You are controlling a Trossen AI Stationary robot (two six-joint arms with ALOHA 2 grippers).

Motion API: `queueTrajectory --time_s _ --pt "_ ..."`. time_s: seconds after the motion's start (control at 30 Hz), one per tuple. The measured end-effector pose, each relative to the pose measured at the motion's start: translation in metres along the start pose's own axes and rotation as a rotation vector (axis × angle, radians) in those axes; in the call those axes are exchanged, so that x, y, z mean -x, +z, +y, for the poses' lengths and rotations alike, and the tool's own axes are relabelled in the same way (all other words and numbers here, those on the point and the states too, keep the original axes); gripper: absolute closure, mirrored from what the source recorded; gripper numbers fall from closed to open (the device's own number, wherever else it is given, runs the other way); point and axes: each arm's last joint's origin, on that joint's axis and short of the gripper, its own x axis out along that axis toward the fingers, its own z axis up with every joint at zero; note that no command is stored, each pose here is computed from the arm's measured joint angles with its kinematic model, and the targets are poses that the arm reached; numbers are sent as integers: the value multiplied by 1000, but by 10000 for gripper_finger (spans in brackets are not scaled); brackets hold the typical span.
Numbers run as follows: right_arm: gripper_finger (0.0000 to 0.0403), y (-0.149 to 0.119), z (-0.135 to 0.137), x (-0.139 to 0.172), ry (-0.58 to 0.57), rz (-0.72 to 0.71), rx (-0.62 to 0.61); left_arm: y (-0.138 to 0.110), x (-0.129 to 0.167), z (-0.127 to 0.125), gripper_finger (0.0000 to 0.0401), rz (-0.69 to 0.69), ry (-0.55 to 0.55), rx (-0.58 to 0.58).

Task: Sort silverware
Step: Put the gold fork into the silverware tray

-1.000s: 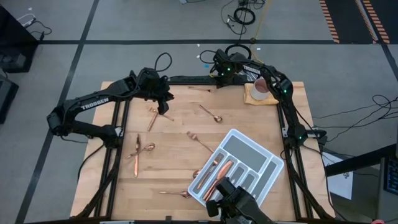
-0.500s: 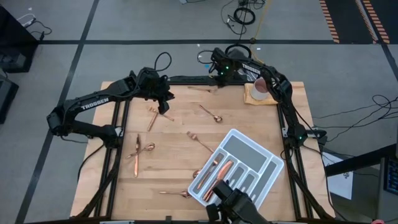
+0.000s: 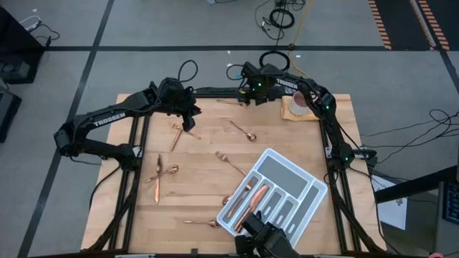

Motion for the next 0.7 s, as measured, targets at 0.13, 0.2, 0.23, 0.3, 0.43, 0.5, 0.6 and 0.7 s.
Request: queueTrajectory --time_s 0.13,0.2,0.23,0.3,0.43,0.5,0.6,0.7 --pt "191 -1 5 -7 32 -29 -9 0 0 0 342 0 0 0" --pt "195 1 5 -7 43 -41 -20 0 0 0 342 0 0 0" --pt "197 2 5 -7 47 -46 -28 0 0 0 342 0 0 0" --pt "199 4 4 -7 61 -57 -45 0 0 0 342 0 0 0" --pt "199 6 4 -6 82 -59 -53 0 0 0 342 -1 0 -1" --pt "200 6 4 -10 85 -52 -52 0 0 0 342 -1 1 -1" --pt "200 6 4 -16 92 -29 -74 1 0 0 342 -8 2 -2" --pt "200 7 3 -24 101 -7 -83 3 0 0 342 -27 6 -6"
